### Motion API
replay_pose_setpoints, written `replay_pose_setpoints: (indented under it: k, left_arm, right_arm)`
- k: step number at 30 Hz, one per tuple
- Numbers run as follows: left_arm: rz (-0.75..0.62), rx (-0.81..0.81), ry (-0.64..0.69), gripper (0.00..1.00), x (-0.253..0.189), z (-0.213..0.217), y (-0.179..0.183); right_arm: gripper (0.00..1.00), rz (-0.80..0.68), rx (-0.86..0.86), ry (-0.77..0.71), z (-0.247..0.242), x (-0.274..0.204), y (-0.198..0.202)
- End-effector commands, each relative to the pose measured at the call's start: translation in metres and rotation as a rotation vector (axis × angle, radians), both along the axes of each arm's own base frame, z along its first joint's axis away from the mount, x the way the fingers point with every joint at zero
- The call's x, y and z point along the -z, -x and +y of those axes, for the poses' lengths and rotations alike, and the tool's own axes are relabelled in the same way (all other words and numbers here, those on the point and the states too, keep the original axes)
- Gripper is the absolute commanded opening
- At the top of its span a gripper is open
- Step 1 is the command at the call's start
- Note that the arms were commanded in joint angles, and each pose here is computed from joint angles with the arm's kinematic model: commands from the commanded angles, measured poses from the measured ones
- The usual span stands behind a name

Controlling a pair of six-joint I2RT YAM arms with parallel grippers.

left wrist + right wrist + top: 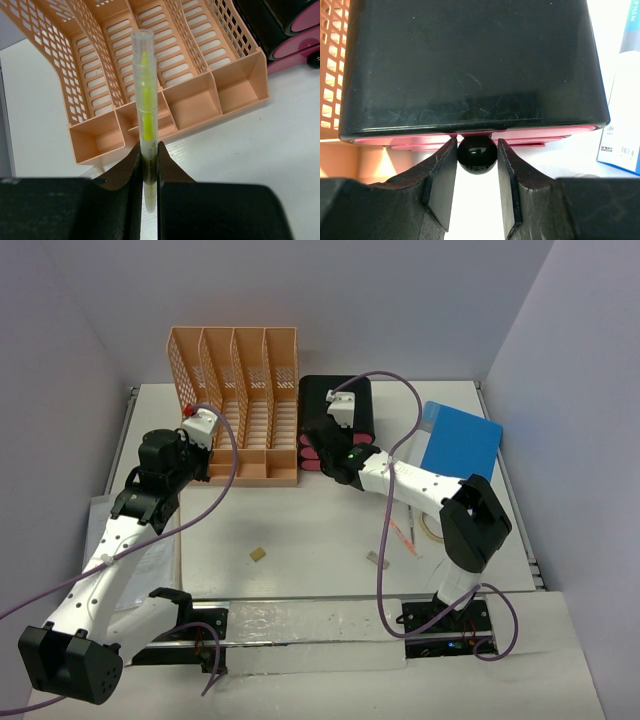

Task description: Organize the desk

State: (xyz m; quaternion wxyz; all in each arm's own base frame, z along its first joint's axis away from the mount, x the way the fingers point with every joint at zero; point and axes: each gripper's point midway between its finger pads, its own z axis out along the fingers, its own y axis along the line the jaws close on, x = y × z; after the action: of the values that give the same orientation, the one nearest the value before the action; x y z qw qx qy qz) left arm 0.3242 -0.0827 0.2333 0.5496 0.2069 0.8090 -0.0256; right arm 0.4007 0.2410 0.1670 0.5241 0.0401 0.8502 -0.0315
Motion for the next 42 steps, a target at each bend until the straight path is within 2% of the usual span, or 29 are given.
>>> replay_pose_setpoints:
  k: [1, 18, 26, 30, 32, 34, 36, 38, 42]
  left_arm:
    - [-0.051, 0.011, 0.019, 0.0, -0.02, -0.002, -0.003]
    - [-0.059, 0.032, 0.038, 0.0, -0.027, -0.006, 0.001]
    - [-0.066, 0.044, 0.041, 0.0, -0.033, -0.007, 0.003]
    - [-0.061, 0.078, 0.05, 0.0, -0.036, -0.013, 0.004]
    - [-0.056, 0.107, 0.054, 0.0, -0.038, -0.018, 0.004]
    - [-0.044, 0.13, 0.06, 0.0, -0.04, -0.023, 0.004]
    - [-0.04, 0.156, 0.069, 0.0, -0.044, -0.028, 0.003]
    - [-0.039, 0.167, 0.075, 0.0, -0.05, -0.03, 0.001]
    - [-0.024, 0.186, 0.088, 0.0, -0.053, -0.035, 0.0]
  right_arm:
    - [0.02, -0.045, 0.002, -0.029, 0.007, -0.013, 0.009]
    - [0.03, -0.027, -0.085, -0.116, 0.02, -0.008, 0.097]
    - [0.04, -0.019, -0.094, -0.133, 0.016, -0.006, 0.115]
    - [0.06, -0.006, -0.15, -0.158, 0.025, -0.001, 0.119]
    - [0.11, -0.001, -0.162, -0.162, 0.027, 0.002, 0.12]
    - [0.22, 0.002, -0.156, -0.158, 0.024, 0.006, 0.12]
    - [0.38, 0.0, -0.145, -0.156, 0.022, 0.005, 0.121]
    - [0.48, -0.004, -0.146, -0.154, 0.02, 0.004, 0.121]
    - [0.54, -0.013, -0.154, -0.165, 0.018, -0.002, 0.123]
